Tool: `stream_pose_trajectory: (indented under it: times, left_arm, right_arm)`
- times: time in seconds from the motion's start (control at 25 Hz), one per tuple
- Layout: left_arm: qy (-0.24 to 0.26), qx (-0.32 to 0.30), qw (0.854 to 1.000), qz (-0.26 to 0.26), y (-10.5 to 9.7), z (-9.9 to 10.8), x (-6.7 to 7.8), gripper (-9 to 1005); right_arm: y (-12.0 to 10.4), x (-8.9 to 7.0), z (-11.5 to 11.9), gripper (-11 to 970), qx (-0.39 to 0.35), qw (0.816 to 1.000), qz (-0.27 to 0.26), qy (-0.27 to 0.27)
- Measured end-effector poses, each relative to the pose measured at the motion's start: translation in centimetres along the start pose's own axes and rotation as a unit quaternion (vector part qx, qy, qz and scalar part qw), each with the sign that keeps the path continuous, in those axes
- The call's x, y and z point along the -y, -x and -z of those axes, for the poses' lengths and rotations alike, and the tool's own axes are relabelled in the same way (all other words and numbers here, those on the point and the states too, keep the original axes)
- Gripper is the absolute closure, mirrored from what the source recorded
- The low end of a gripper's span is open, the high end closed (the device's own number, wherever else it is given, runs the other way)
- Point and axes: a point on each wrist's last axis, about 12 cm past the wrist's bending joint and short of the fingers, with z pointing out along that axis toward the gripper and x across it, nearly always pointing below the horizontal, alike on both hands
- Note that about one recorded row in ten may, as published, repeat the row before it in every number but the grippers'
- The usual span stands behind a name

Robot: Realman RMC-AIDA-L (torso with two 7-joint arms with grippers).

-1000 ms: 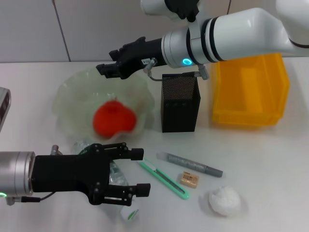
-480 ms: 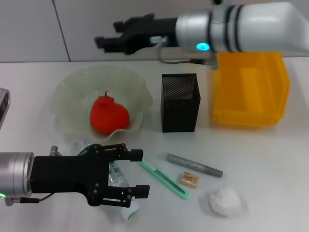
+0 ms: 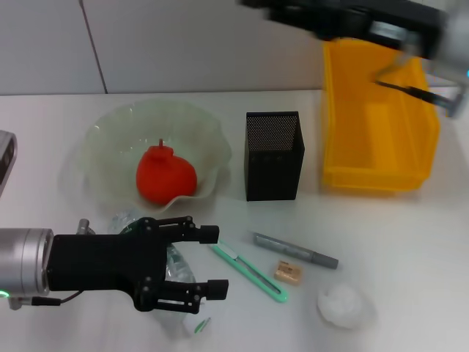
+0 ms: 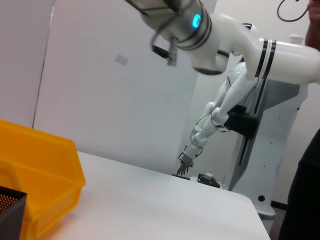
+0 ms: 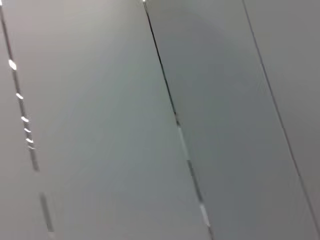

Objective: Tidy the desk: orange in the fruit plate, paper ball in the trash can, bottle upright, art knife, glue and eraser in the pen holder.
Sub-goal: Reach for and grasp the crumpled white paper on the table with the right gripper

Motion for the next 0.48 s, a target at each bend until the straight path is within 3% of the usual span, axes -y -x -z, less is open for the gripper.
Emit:
stream_pose_trajectory:
  times: [0.16,0.2,0.28,0.48]
  left_arm:
    - [-0.002,0.001,1.0,0.0,0.0,-0.1,0.0,149]
    - [-0.002,0.001,1.0,0.0,0.0,-0.1,0.0,149]
    - [-0.002,0.001,1.0,0.0,0.0,-0.2,0.1,149]
    - [-0.004,0.002,1.0,0.004,0.0,-0.2,0.1,149]
  right_arm:
    - [-0.8,0.0,5.2,287,-0.005,0.999,-0.021,0.038]
    - [-0.8,0.0,5.2,287,-0.005,0.999,-0.021,0.038]
    - [-1.4,0.0,7.7,288,-0.037,0.998,-0.019,0.055]
    - [-2.1,-0.2,9.8,288,-0.104,0.993,-0.012,0.063]
